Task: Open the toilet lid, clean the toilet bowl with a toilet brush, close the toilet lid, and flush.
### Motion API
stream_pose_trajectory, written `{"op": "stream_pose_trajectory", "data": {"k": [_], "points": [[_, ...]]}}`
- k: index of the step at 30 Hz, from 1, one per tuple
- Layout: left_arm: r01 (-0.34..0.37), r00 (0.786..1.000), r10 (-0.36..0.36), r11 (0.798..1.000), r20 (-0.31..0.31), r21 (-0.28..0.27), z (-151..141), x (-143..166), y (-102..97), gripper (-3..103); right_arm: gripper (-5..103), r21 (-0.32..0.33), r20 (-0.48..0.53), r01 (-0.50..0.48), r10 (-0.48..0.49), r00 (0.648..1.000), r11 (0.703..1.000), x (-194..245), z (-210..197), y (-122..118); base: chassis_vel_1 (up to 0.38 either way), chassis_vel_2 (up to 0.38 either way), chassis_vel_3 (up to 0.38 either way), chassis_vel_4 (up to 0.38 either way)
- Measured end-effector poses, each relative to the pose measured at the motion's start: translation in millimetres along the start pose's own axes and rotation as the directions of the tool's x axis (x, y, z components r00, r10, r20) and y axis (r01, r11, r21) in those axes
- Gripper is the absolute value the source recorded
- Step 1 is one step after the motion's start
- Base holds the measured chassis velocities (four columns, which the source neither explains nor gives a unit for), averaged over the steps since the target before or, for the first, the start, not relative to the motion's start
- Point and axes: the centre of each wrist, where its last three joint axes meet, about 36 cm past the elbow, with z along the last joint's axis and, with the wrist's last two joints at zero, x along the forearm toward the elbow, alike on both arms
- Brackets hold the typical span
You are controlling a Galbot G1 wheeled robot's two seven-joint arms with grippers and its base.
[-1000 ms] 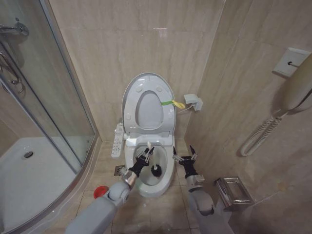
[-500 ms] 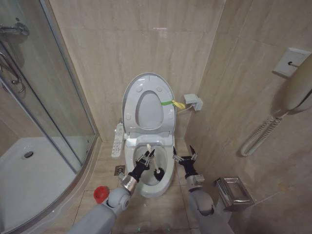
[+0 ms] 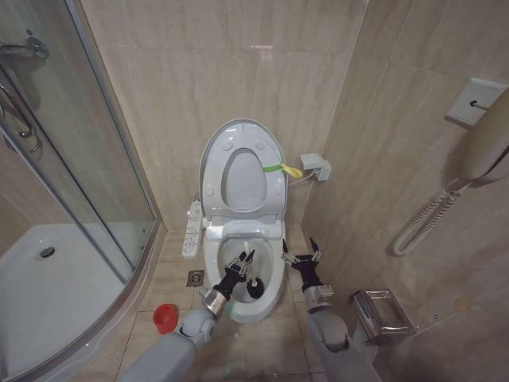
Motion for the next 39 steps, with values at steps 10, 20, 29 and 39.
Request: {"op": "stream_pose_trajectory", "data": {"k": [10, 20, 29, 39], "points": [[-0.008, 1.000, 0.009, 1.000, 0.014, -0.030, 13, -2, 39.8, 19, 100, 0.000, 0.000, 0.000, 0.000, 1.000, 1.000, 0, 0, 0, 0.000, 0.000, 0.000, 0.000], [-0.027, 0.999, 0.029, 0.996, 0.019, -0.080, 6, -19, 54.3, 19, 100, 0.000, 0.000, 0.000, 0.000, 1.000, 1.000, 0, 0, 0, 0.000, 0.000, 0.000, 0.000], [0.025, 1.000, -0.025, 0.974, 0.003, -0.227, 12, -3, 97.5, 19, 100, 0.000, 0.000, 0.000, 0.000, 1.000, 1.000, 0, 0, 0, 0.000, 0.000, 0.000, 0.000], [0.057, 0.998, -0.055, 0.963, 0.014, -0.262, 18, -2, 115.1, 19, 100, 0.000, 0.000, 0.000, 0.000, 1.000, 1.000, 0, 0, 0, 0.000, 0.000, 0.000, 0.000]]}}
